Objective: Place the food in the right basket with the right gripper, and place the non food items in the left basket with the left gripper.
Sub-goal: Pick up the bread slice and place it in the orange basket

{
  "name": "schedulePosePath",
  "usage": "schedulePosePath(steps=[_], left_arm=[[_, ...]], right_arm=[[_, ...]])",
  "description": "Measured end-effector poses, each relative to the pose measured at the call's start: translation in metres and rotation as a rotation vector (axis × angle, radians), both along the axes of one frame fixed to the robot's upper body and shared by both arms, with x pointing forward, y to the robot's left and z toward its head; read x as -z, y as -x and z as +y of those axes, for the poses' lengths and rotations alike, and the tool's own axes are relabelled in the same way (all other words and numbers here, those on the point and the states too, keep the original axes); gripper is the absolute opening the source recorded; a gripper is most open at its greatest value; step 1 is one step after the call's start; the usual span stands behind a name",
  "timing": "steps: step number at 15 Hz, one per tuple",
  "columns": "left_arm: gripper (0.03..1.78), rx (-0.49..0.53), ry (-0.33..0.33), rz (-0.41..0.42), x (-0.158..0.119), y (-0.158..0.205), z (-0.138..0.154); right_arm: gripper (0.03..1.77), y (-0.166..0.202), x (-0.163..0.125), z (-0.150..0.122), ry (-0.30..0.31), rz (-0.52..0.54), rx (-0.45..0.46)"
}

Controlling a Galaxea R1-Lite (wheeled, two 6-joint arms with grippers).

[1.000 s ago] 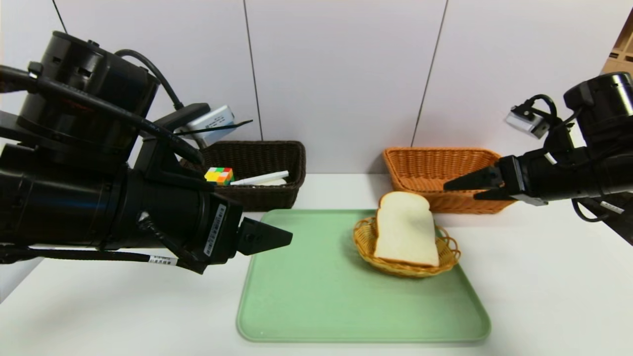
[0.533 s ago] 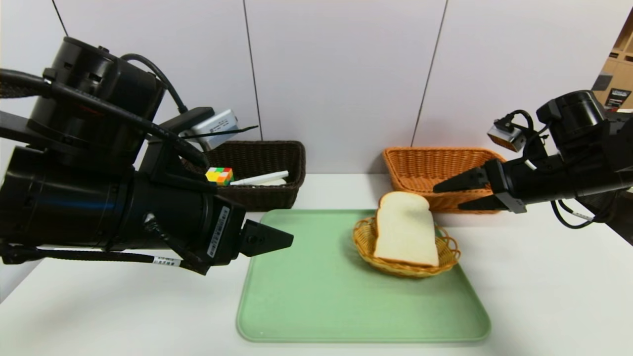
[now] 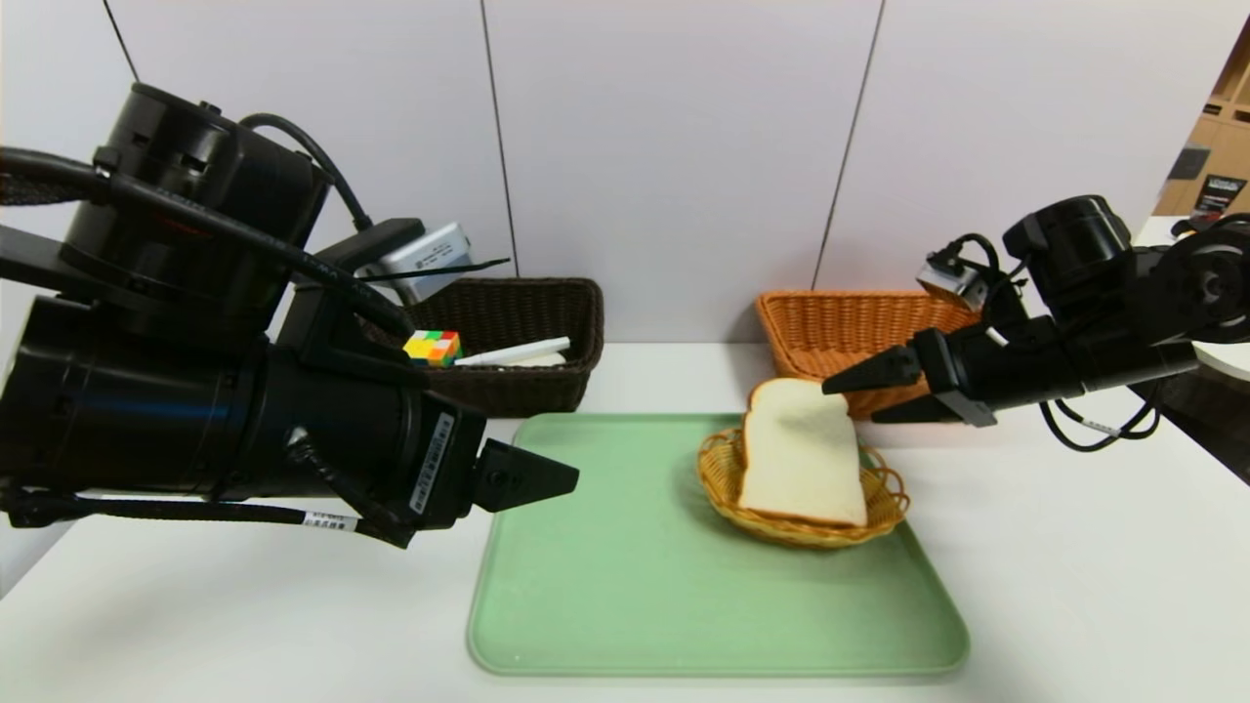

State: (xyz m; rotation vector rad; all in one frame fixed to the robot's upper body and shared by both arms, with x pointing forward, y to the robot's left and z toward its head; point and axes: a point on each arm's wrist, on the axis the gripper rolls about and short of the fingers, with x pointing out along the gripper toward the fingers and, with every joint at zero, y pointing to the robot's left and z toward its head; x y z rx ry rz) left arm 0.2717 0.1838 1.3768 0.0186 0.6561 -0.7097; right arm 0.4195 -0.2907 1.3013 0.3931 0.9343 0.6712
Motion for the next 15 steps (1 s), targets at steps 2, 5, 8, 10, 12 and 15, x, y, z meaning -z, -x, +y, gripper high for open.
schedulePosePath(steps=[2,5,8,10,12,15], left_arm=[[1.69,0.001,0.002,-0.001,0.000,0.000,0.000],[1.69,0.002,0.002,-0.002,0.002,0.000,-0.001],[1.69,0.000,-0.001,0.004,0.004,-0.001,-0.001],[1.69,-0.001,-0.002,0.006,0.004,-0.001,-0.001],[1.69,-0.002,-0.004,0.009,0.005,-0.002,-0.002],[1.69,-0.002,-0.008,0.014,0.007,-0.003,-0.003]], right_arm=[[1.70,-0.006,0.001,0.004,0.003,-0.003,-0.010],[1.70,-0.017,0.006,0.009,0.003,-0.001,-0.021],[1.70,-0.025,0.011,0.016,0.006,0.003,-0.036],[1.70,-0.030,0.015,0.022,0.007,0.011,-0.050],[1.70,-0.033,0.018,0.027,0.008,0.016,-0.061],[1.70,-0.035,0.020,0.029,0.008,0.021,-0.065]])
